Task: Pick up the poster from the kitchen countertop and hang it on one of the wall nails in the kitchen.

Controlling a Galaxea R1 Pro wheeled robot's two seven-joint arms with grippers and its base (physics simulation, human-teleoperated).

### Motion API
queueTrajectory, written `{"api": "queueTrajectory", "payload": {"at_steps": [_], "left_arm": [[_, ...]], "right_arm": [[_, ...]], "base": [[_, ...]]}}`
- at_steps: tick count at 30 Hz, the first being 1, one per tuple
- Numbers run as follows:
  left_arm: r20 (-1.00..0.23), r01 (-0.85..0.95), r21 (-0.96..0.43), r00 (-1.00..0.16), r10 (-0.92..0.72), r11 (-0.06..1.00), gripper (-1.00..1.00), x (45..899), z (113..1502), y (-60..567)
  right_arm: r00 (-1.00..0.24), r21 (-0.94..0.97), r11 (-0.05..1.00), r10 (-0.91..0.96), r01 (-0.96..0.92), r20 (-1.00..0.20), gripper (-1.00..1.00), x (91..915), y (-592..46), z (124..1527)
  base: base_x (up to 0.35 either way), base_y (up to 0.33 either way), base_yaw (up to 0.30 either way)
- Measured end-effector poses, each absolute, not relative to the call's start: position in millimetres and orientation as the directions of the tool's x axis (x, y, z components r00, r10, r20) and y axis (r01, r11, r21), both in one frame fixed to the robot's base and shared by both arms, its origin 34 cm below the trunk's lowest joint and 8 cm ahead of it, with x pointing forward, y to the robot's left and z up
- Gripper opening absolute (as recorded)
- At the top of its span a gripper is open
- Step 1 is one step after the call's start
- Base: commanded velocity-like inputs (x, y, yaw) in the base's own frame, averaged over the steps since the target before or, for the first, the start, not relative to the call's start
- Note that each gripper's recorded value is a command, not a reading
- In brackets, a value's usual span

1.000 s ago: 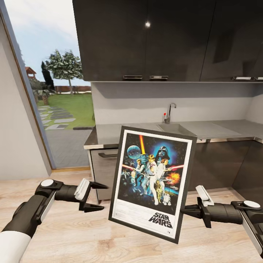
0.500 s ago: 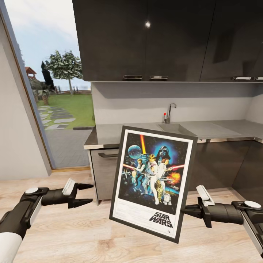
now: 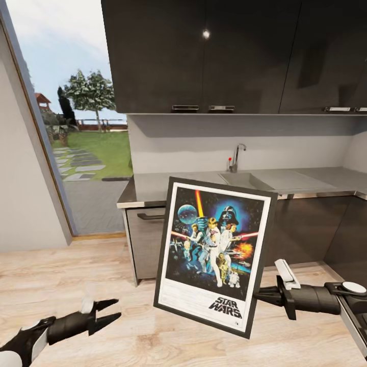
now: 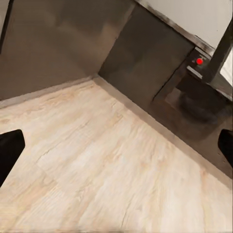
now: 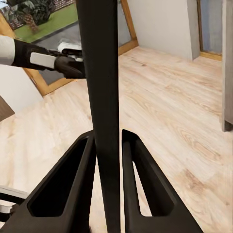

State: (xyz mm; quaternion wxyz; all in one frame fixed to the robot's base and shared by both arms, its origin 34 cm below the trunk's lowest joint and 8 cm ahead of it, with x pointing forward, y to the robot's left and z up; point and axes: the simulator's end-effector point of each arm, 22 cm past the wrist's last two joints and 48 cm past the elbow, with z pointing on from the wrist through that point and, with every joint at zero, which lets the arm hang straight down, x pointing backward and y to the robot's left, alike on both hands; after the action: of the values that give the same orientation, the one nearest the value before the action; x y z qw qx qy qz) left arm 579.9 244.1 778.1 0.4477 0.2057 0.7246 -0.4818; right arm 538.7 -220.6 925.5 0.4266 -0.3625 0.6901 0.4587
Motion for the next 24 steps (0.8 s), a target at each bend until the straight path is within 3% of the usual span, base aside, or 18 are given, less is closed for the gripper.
{"api": "queueTrajectory", "payload": {"at_steps": [1,2,8,9,24], "left_arm": [[-0.844,0.687,-0.527,-0.494,-0.212,0.5,1.0,576,764,251],[-0.794,0.635,-0.596,-0.558,-0.242,0.492,1.0,555,742,246],[-0.729,0.537,-0.673,-0.6,-0.33,0.509,1.0,517,711,252],[-0.687,0.46,-0.718,-0.591,-0.423,0.523,1.0,500,701,264],[-0.604,0.341,-0.777,-0.64,-0.474,0.53,1.0,444,671,272]], "right_arm": [[-0.372,0.322,0.322,-0.106,-0.89,-0.922,-1.0,539,-224,927],[-0.371,0.321,0.325,-0.104,-0.89,-0.923,-1.0,539,-225,927],[-0.37,0.32,0.335,-0.096,-0.886,-0.924,-1.0,541,-230,929],[-0.367,0.317,0.35,-0.088,-0.882,-0.926,-1.0,543,-236,933],[-0.372,0.322,0.382,-0.064,-0.866,-0.926,-1.0,551,-249,940]], "base": [[0.0,0.0,0.0],[0.0,0.0,0.0],[0.0,0.0,0.0],[0.0,0.0,0.0],[0.0,0.0,0.0]]}}
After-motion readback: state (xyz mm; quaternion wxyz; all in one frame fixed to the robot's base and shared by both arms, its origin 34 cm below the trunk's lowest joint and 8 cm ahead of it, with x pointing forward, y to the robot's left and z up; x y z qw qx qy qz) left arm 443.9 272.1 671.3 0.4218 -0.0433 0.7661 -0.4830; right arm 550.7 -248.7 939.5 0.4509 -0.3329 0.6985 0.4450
